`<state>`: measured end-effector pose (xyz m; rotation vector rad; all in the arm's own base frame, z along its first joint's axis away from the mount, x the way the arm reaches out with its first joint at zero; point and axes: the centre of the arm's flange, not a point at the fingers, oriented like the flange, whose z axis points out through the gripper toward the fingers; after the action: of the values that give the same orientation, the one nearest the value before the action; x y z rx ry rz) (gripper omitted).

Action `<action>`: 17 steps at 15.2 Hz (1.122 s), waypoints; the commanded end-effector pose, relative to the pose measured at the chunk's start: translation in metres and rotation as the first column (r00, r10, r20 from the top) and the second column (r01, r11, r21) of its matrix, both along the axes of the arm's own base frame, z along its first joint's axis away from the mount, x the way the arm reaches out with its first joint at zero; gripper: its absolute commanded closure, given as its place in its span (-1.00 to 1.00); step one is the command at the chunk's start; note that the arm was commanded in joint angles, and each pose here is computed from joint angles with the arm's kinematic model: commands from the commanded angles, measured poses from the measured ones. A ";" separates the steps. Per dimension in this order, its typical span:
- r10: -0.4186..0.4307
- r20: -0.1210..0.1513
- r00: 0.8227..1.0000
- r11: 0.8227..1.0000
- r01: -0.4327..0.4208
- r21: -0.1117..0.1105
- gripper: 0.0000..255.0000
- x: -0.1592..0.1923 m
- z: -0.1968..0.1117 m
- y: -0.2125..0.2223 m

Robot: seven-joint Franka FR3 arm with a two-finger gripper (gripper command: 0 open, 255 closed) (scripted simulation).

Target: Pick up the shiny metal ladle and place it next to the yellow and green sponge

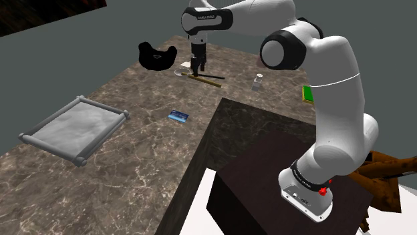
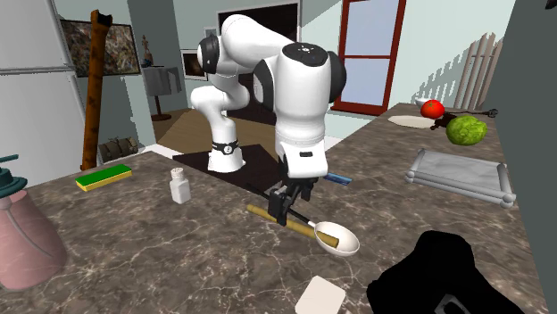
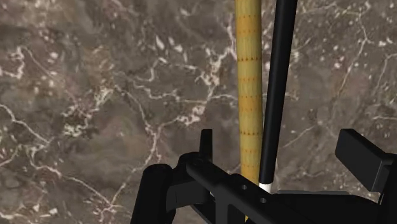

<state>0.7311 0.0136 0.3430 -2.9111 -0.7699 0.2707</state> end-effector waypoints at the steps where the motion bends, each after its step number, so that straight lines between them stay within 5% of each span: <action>1: 0.000 0.000 1.000 1.000 0.000 0.000 -1.00 0.000 -0.001 0.000; 4: 0.000 0.000 1.000 1.000 0.000 0.000 -1.00 0.000 0.000 0.000; 5: 0.000 0.000 1.000 1.000 0.000 0.000 1.00 0.000 0.000 0.000; 17: 0.000 0.000 1.000 1.000 0.000 0.000 1.00 0.000 0.015 0.000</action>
<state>0.7316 0.0137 0.3532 -2.9111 -0.7700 0.2704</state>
